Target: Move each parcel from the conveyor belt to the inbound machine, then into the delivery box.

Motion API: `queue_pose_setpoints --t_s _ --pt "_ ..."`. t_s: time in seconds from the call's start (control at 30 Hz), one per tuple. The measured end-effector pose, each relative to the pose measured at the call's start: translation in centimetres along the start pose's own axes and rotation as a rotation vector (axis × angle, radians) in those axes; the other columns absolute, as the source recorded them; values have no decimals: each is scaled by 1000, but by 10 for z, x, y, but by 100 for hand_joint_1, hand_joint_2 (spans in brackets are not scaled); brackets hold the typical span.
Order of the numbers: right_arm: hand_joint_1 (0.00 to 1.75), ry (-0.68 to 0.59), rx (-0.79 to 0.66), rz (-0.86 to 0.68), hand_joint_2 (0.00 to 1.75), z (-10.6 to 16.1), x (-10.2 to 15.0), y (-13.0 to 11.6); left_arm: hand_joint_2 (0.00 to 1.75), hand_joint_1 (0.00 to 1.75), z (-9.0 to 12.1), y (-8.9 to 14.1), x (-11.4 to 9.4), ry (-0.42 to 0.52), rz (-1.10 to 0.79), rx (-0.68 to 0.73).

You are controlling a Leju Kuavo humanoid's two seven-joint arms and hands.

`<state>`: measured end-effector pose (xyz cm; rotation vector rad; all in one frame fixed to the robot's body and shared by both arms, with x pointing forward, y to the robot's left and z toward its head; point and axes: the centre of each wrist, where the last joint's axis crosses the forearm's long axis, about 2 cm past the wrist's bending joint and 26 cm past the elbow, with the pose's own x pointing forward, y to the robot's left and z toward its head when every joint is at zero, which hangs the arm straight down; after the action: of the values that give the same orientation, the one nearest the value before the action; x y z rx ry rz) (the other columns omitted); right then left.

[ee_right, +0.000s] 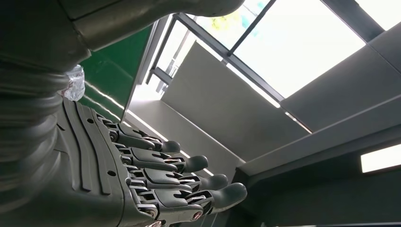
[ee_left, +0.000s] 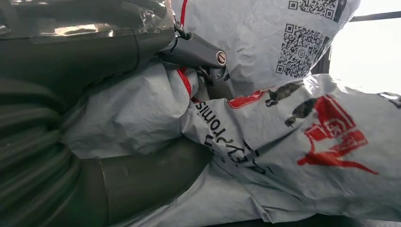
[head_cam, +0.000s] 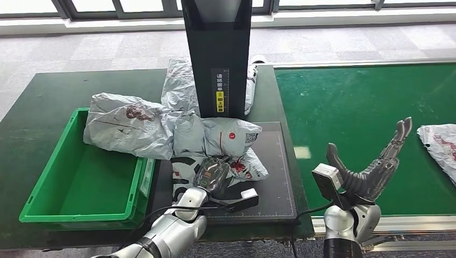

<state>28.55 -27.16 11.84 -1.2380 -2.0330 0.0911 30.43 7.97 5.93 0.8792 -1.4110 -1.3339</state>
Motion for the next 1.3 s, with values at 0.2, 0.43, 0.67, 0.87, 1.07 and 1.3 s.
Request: queue_pose_setpoints --t_s 0.2,0.43,0.67,0.87,1.07,1.3 --pt "0 1 0 0 175 1 0 -1 175 175 0 4 0 79 -31 134" --pt "0 2 5 6 175 4 -1 -2 175 175 -6 32 -7 170 -55 369" --pt "0 3 10 31 175 4 -5 -5 175 175 -15 160 -47 75 -93 923" --pt "0 9 10 47 175 5 -8 -7 175 175 31 217 -38 -366 -175 1181" --pt "0 20 6 53 175 7 -11 -9 175 175 62 241 -54 -421 -305 1316" --pt "0 26 2 49 175 7 -11 -9 175 175 71 244 -71 -71 -115 1359"
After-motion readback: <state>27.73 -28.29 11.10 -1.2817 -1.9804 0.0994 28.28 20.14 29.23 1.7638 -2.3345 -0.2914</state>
